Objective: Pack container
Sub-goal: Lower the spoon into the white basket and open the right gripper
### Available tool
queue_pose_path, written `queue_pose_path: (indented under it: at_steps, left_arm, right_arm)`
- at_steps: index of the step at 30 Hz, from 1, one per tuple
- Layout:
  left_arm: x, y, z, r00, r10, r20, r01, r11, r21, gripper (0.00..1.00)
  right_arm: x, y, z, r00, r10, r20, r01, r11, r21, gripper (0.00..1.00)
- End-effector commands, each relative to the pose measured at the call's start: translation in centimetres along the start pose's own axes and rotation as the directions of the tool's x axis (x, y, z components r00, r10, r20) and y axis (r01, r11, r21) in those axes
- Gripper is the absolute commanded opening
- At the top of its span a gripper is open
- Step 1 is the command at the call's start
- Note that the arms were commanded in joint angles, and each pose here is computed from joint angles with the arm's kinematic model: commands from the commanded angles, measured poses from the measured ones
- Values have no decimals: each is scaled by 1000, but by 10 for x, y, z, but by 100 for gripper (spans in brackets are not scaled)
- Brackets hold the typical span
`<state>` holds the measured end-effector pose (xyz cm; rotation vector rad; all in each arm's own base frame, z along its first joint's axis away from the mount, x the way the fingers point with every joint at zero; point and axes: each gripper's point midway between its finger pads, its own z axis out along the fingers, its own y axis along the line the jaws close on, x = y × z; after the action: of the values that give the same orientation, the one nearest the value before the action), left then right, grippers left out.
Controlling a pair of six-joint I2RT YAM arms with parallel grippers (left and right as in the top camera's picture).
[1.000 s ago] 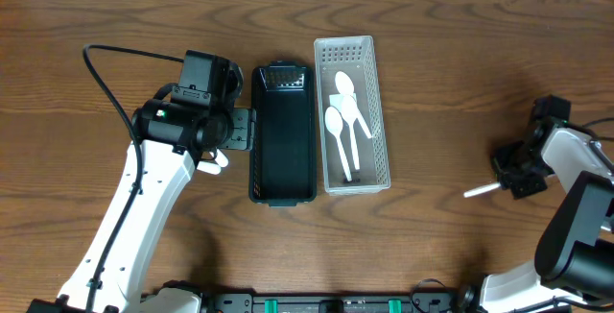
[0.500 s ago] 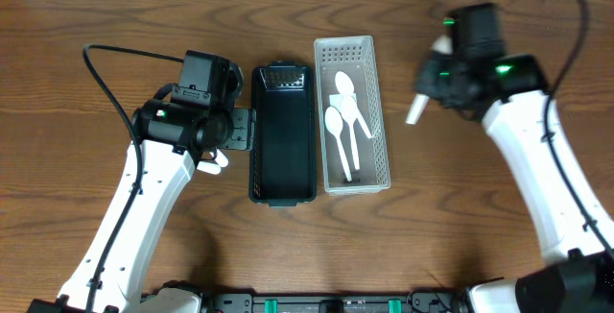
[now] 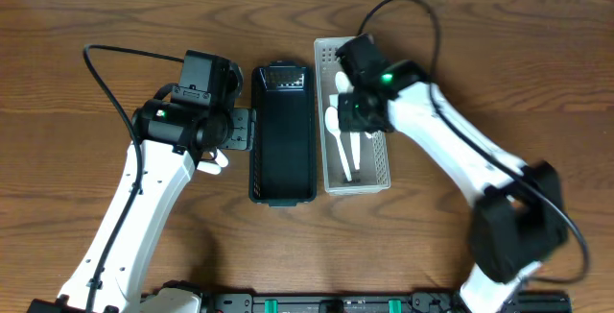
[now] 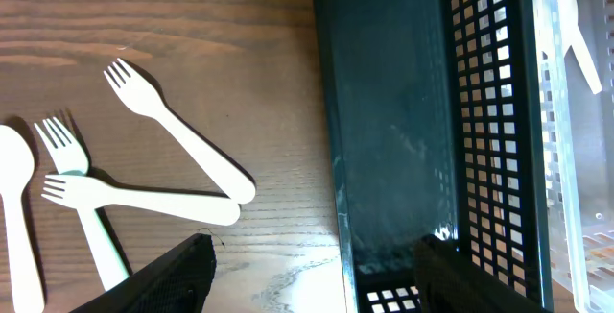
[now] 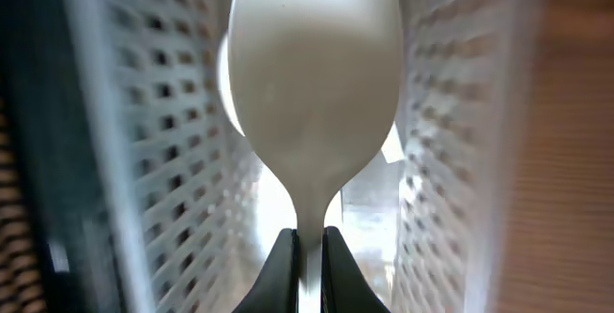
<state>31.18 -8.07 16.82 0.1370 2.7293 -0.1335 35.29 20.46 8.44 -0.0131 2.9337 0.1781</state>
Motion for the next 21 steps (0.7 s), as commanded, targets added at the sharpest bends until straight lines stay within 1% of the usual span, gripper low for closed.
queue_pose_path:
  at_steps: [1, 4, 5, 6, 7, 8, 9, 10, 11, 13, 15, 17, 19, 21]
  left_arm:
    - [-6, 1, -4, 1000, 8, 19, -8, 1000, -11, 69]
    - [-6, 1, -4, 1000, 8, 19, -8, 1000, -11, 69]
    - [-6, 1, -4, 1000, 8, 19, -8, 1000, -11, 69]
    - [-6, 1, -4, 1000, 8, 19, -8, 1000, -11, 69]
    - [-6, 1, -4, 1000, 8, 19, -8, 1000, -11, 69]
    - [-6, 1, -4, 1000, 8, 19, -8, 1000, -11, 69]
    - [-6, 1, -4, 1000, 8, 20, -8, 1000, -11, 69]
    - [-6, 1, -4, 1000, 8, 19, -8, 1000, -11, 69]
    - [-6, 1, -4, 1000, 8, 19, -8, 1000, -11, 69]
    - [-6, 1, -4, 1000, 8, 19, -8, 1000, -11, 69]
    - [-6, 1, -4, 1000, 8, 19, -8, 1000, -11, 69]
    - [-6, 1, -4, 1000, 8, 19, -8, 1000, -11, 69]
    - [-6, 1, -4, 1000, 8, 20, -8, 1000, -11, 69]
    - [-6, 1, -4, 1000, 8, 19, -8, 1000, -11, 69]
  right_arm:
    - [18, 7, 28, 992, -79, -97, 79, 997, -13, 1]
    - [25, 6, 41, 987, -80, -141, 79, 997, -9, 1]
    - [26, 6, 41, 986, -80, -145, 79, 997, -10, 4]
    - [26, 6, 41, 985, -85, -147, 84, 996, -9, 10]
    - [26, 6, 41, 983, -107, -147, 106, 994, -14, 19]
    - [27, 7, 41, 981, -125, -147, 123, 992, -20, 31]
    - [27, 8, 41, 980, -135, -148, 133, 991, -23, 37]
    - [28, 7, 41, 978, -141, -152, 139, 990, -23, 40]
    - [29, 7, 41, 977, -141, -157, 139, 990, -21, 41]
    - [30, 6, 40, 977, -141, -161, 140, 990, -19, 39]
    - [28, 7, 37, 978, -144, -152, 143, 990, -23, 31]
    - [21, 10, 29, 982, -144, -123, 141, 990, -33, 27]
    - [6, 12, 14, 987, -143, -72, 140, 989, -46, 16]
    - [-12, 11, -8, 992, -127, -6, 127, 991, -49, 8]
